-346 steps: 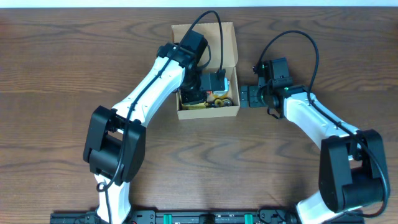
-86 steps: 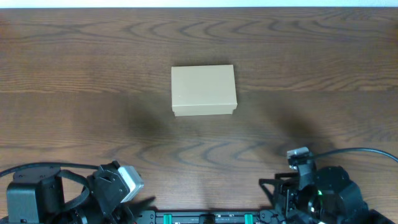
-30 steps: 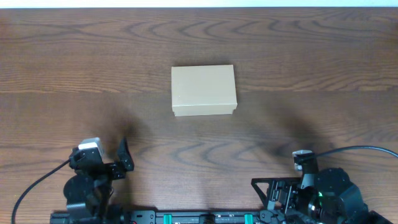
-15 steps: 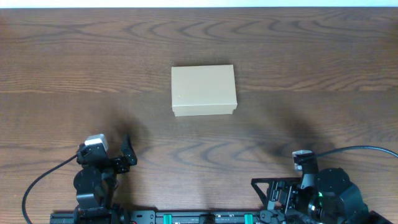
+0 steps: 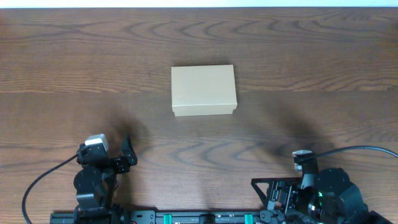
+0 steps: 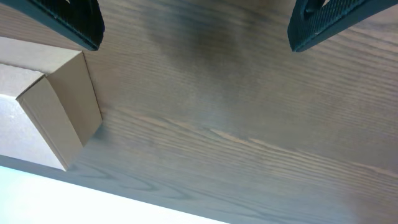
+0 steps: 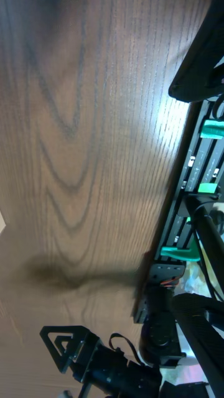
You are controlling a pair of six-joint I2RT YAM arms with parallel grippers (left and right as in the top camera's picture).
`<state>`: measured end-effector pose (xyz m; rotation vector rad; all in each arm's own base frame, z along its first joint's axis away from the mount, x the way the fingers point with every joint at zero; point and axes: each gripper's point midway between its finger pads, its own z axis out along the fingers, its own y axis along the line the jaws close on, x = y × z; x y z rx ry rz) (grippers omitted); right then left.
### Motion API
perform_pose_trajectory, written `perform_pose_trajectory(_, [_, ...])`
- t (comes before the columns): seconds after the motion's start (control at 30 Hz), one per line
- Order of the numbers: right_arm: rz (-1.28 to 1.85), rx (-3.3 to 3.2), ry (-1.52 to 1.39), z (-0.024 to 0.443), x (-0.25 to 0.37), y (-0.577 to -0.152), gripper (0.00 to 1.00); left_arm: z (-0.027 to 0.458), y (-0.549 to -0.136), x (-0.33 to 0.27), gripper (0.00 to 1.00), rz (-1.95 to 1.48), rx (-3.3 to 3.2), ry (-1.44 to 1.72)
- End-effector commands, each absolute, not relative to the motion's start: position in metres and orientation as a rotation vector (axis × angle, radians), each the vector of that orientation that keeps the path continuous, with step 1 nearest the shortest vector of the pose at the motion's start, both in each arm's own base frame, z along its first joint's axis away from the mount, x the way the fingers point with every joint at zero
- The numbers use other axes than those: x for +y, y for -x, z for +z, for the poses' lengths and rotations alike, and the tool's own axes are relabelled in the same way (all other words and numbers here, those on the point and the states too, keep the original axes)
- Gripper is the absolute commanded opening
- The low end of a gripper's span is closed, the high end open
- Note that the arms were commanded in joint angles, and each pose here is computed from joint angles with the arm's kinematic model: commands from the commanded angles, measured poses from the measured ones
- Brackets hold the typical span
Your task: Pack container
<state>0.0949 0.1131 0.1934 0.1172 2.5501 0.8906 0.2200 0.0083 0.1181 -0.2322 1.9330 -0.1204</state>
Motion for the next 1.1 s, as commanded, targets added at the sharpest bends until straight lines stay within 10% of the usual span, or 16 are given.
perform_pose_trajectory(0.0, [0.904, 2.554, -0.125, 0.193, 0.114, -0.093, 0.99, 0.111, -0.22, 0.01, 0.95, -0.106, 1.939, 0.241])
perform_pose_trajectory(1.07, [0.379, 2.073, 0.362, 0.116, 0.092, -0.168, 0.99, 0.111, -0.22, 0.01, 0.95, -0.106, 1.94, 0.241])
